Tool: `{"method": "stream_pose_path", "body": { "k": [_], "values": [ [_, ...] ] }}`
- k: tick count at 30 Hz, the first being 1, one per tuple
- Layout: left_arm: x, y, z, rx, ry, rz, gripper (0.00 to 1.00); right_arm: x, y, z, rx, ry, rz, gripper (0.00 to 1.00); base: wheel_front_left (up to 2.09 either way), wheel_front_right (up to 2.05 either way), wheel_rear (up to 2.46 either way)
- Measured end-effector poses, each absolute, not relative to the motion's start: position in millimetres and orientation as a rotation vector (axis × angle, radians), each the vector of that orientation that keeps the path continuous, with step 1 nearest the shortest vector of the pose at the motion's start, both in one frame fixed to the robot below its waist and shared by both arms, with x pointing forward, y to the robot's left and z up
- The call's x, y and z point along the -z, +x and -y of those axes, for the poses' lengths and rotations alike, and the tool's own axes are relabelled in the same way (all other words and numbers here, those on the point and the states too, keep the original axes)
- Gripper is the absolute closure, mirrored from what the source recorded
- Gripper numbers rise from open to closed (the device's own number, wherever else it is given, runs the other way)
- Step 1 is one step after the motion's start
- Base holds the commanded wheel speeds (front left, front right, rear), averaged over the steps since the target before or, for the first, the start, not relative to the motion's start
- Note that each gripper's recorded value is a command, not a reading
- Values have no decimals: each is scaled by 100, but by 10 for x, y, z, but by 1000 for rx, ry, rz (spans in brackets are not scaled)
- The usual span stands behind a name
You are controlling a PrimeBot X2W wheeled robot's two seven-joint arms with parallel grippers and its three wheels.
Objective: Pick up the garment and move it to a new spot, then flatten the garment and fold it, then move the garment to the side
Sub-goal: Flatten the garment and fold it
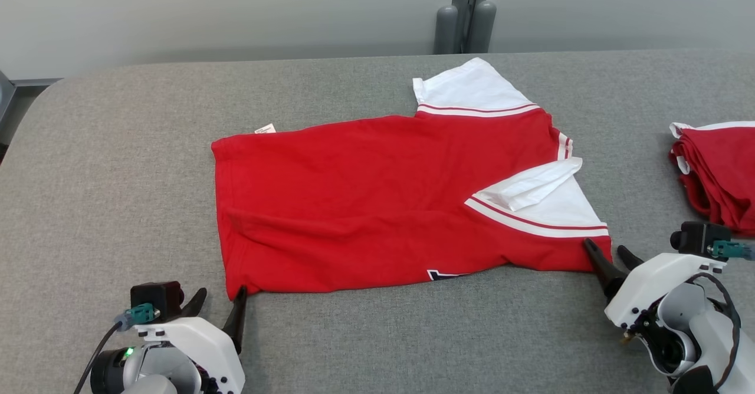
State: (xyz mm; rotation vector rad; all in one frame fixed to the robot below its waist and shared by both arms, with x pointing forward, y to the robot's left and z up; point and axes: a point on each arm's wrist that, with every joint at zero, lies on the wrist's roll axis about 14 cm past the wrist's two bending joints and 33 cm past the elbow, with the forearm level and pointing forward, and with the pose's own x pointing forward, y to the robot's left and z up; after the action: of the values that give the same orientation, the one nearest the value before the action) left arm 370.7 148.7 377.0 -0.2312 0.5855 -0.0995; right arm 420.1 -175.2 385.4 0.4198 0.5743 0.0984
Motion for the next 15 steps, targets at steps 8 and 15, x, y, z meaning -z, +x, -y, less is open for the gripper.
{"method": "stream_pose_path", "body": {
  "k": [8,15],
  "values": [
    [-3684,3738,-1420,119,-242,-615,0,-3830,4207,1652,-125,414,-596,0,0,0,0],
    [-3617,3752,-1352,155,-218,-663,0,-3836,4218,1565,-153,408,-611,1,0,0,0]
  ]
}}
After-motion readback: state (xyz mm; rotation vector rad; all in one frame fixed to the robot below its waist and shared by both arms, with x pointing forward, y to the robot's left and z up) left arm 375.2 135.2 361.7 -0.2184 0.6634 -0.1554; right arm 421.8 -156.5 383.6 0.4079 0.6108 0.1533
